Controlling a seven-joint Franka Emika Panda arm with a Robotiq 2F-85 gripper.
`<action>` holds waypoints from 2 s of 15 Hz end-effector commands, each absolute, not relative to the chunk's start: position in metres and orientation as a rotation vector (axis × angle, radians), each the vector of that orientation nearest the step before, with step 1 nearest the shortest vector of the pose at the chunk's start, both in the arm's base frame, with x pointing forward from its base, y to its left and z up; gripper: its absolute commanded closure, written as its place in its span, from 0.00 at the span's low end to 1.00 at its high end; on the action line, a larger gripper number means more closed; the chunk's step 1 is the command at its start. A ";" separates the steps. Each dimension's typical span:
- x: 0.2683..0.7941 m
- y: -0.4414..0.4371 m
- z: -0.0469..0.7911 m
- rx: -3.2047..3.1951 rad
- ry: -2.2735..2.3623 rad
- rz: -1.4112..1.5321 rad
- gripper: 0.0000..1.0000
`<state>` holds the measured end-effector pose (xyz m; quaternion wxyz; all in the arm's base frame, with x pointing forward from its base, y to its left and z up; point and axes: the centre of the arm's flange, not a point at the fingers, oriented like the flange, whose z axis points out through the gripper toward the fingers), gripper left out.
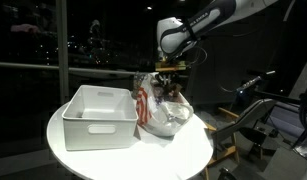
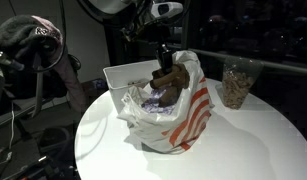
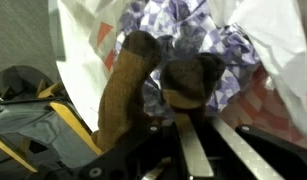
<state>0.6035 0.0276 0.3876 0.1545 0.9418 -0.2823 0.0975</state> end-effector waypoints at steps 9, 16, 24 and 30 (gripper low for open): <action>0.599 0.025 0.365 3.048 -0.688 0.189 0.88; 0.599 -0.024 0.327 2.903 -0.905 0.033 0.89; 0.625 -0.001 0.237 2.908 -0.799 0.053 0.64; 0.598 0.010 0.289 2.771 -0.752 0.059 0.26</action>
